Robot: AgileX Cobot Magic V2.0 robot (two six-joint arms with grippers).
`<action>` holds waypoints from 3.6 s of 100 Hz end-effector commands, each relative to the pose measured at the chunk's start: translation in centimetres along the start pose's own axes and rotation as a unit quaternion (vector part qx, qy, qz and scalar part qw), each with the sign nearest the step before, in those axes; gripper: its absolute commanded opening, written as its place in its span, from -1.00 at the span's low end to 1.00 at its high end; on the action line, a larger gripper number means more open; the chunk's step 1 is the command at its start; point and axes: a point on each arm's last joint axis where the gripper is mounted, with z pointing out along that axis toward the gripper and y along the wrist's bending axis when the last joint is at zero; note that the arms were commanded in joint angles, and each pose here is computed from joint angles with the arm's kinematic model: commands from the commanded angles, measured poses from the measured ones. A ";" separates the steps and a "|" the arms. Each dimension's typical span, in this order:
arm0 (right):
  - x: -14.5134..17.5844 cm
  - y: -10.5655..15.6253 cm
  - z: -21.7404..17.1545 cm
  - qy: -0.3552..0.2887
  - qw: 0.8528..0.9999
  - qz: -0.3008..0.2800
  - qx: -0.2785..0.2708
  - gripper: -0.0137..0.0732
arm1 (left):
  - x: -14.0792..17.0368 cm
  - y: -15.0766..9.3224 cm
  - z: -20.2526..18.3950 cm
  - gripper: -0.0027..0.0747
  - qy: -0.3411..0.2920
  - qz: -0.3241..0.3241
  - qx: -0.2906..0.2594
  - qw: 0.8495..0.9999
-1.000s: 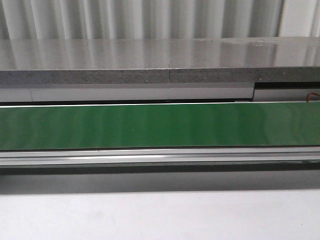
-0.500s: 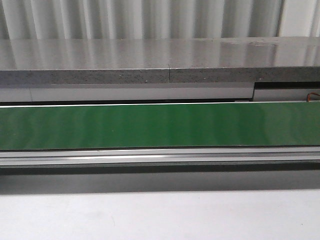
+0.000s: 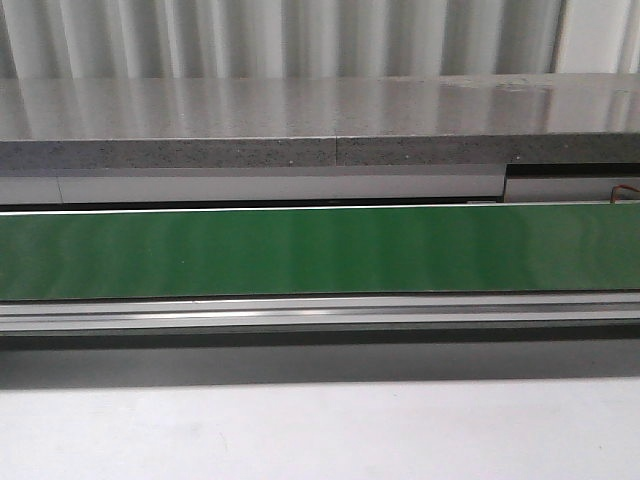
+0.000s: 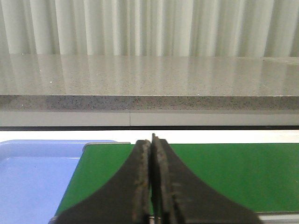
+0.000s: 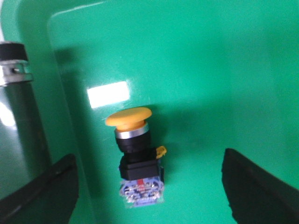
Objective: Move button from right to left
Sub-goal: 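Lift the button with the right gripper and carry it over the belt end, then lower the button onto the belt and open the right gripper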
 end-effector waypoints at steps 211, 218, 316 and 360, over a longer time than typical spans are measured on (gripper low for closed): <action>0.4 11.4 -2.4 0.036 0.989 -0.110 -0.091 0.15 | -0.1 -0.1 -0.2 -0.98 -0.044 -0.007 0.008 0.999; 0.5 11.4 -2.3 0.042 0.989 -0.109 -0.092 0.51 | -0.1 -0.1 -0.2 -0.98 -0.044 -0.007 0.008 0.999; 15.1 12.3 -20.0 -0.463 0.867 -0.180 -0.026 0.80 | -0.1 -0.1 -0.2 -0.98 -0.044 -0.007 0.008 0.999; 21.7 12.8 -17.6 -0.432 0.879 -0.175 -0.096 -0.76 | -0.1 -0.1 -0.2 -0.98 -0.044 -0.007 0.008 0.999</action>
